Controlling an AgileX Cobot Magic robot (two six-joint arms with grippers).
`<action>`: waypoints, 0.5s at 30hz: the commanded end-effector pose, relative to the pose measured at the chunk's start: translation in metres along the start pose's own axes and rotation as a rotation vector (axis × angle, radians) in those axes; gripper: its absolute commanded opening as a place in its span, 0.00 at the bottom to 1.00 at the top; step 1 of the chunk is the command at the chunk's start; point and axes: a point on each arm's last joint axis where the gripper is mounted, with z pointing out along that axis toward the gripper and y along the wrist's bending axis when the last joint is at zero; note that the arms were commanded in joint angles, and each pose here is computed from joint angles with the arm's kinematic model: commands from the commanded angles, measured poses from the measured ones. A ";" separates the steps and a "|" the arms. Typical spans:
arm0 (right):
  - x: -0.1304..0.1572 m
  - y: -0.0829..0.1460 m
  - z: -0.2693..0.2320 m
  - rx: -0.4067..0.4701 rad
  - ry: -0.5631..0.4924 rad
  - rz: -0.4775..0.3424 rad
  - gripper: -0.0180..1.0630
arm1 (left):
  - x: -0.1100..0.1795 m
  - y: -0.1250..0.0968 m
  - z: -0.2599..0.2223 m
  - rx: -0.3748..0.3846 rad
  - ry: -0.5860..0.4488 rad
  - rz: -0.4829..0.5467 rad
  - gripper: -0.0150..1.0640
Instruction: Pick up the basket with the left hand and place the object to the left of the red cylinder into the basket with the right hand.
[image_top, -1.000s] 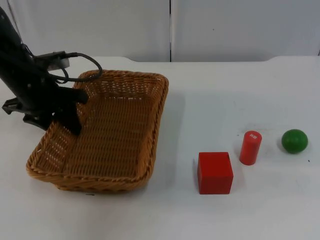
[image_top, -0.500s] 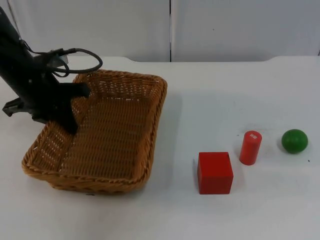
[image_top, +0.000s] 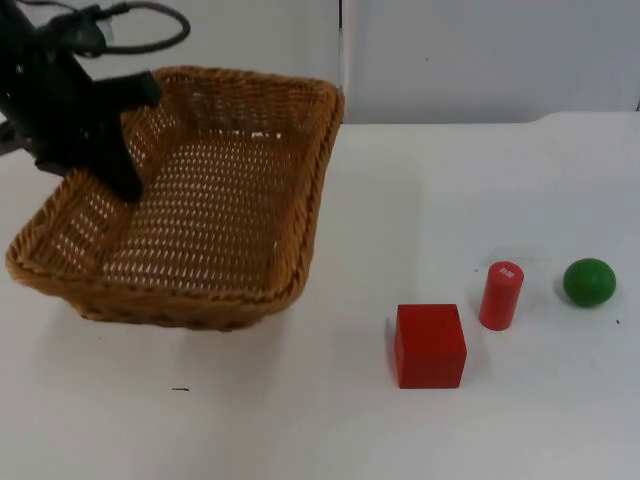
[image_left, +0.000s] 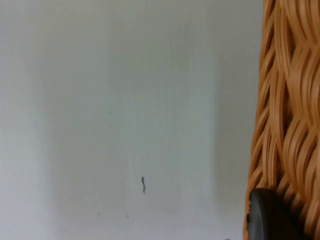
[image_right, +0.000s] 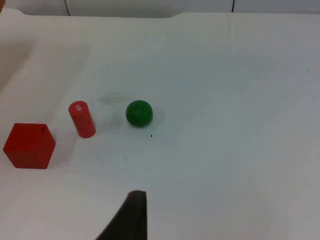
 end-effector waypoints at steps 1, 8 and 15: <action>-0.001 0.000 -0.001 0.005 -0.013 -0.002 0.99 | 0.003 -0.012 -0.018 0.043 -0.015 -0.010 0.01; -0.001 0.000 -0.001 0.005 -0.013 -0.002 0.99 | 0.030 -0.031 -0.056 0.060 -0.040 0.003 0.01; -0.001 0.000 -0.001 0.005 -0.013 -0.002 0.99 | 0.065 -0.037 -0.069 0.056 -0.028 0.003 0.01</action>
